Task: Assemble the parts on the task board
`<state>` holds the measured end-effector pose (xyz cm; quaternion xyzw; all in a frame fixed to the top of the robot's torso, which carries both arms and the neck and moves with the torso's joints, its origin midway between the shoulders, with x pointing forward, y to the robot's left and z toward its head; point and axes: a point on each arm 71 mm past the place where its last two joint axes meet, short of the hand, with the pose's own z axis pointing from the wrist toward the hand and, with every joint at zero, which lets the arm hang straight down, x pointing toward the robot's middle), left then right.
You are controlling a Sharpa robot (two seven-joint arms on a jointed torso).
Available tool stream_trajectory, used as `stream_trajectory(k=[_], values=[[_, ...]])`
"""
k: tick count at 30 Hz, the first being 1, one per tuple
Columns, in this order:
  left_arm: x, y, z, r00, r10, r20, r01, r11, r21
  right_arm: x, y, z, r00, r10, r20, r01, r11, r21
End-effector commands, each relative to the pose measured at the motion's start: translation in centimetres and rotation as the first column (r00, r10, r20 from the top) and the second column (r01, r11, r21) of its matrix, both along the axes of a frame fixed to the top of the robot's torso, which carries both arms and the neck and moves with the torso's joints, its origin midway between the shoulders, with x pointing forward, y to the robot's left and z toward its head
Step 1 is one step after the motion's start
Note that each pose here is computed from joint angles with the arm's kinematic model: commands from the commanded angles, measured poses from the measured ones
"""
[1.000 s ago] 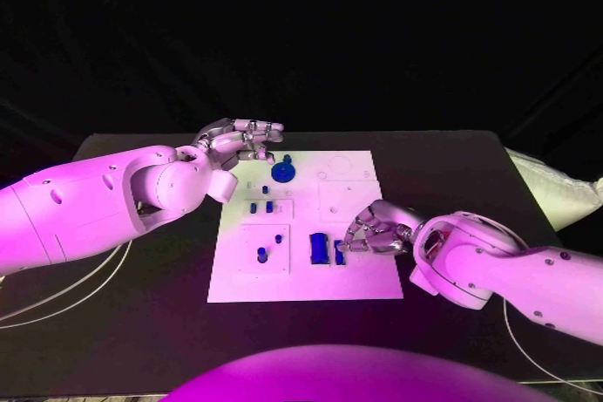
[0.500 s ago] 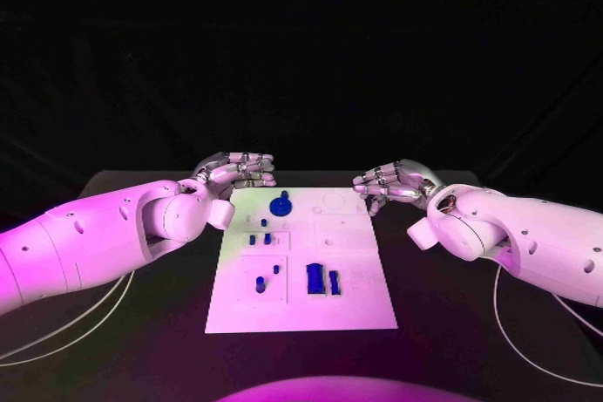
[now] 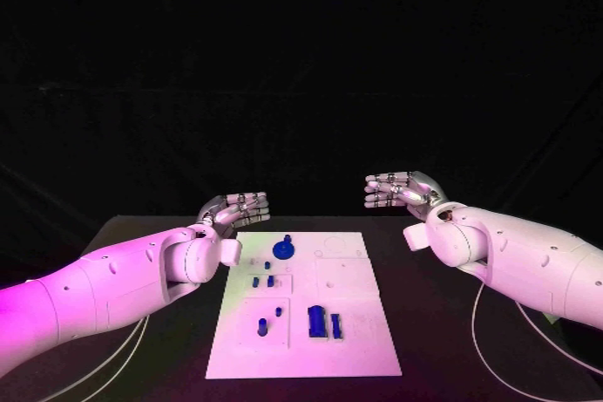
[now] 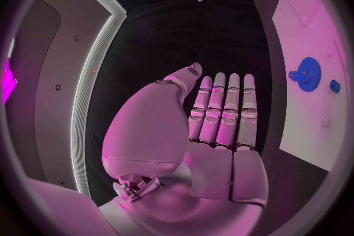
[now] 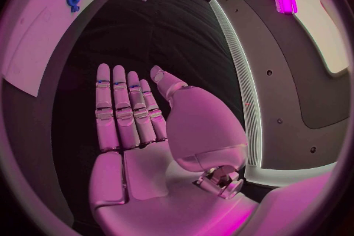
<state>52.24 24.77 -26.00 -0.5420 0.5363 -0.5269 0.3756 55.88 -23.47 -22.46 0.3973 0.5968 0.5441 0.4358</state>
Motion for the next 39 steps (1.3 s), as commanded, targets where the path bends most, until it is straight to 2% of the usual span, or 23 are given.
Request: stream_trajectory(k=[1, 2, 8, 13, 19, 22, 26, 32, 39], values=[[0.16, 0.0, -0.08, 0.998, 0.052, 0.036, -0.052, 0.999, -0.006, 0.1, 0.1, 0.1, 0.999, 0.029, 0.023, -0.031, 0.997, 0.066], [0.01, -0.1, -0.16, 1.0, 0.007, 0.001, -0.007, 1.0, 0.0, 0.1, -0.1, -0.1, 1.0, -0.001, 0.002, 0.001, 1.0, 0.007], [-0.42, -0.6, 0.05, 1.0, 0.017, 0.013, -0.017, 1.0, 0.013, -0.5, 0.3, -0.2, 1.0, -0.021, 0.007, 0.021, 1.0, 0.018], [-1.45, -1.7, 0.58, 0.998, 0.039, 0.041, -0.041, 0.998, 0.041, -1.7, 1.0, -0.3, 0.998, -0.065, 0.015, 0.064, 0.997, 0.041], [-3.66, -3.8, 1.92, 0.991, 0.079, 0.108, -0.089, 0.992, 0.092, -4.5, 2.4, -0.4, 0.988, -0.154, 0.018, 0.152, 0.985, 0.078], [-4.75, -4.6, 2.66, 0.985, 0.096, 0.142, -0.113, 0.987, 0.113, -6.3, 3.1, -0.3, 0.979, -0.205, 0.013, 0.203, 0.975, 0.092], [-5.61, -5.2, 3.26, 0.98, 0.109, 0.169, -0.131, 0.983, 0.126, -8.0, 3.7, -0.2, 0.969, -0.247, 0.006, 0.245, 0.964, 0.099], [-6.06, -5.5, 3.58, 0.976, 0.115, 0.184, -0.141, 0.981, 0.133, -9.5, 4.2, 0.0, 0.959, -0.284, -0.003, 0.283, 0.954, 0.102], [-6.06, -5.5, 3.58, 0.976, 0.115, 0.184, -0.141, 0.981, 0.133, -9.7, 4.2, 0.0, 0.958, -0.288, -0.004, 0.287, 0.953, 0.101]])
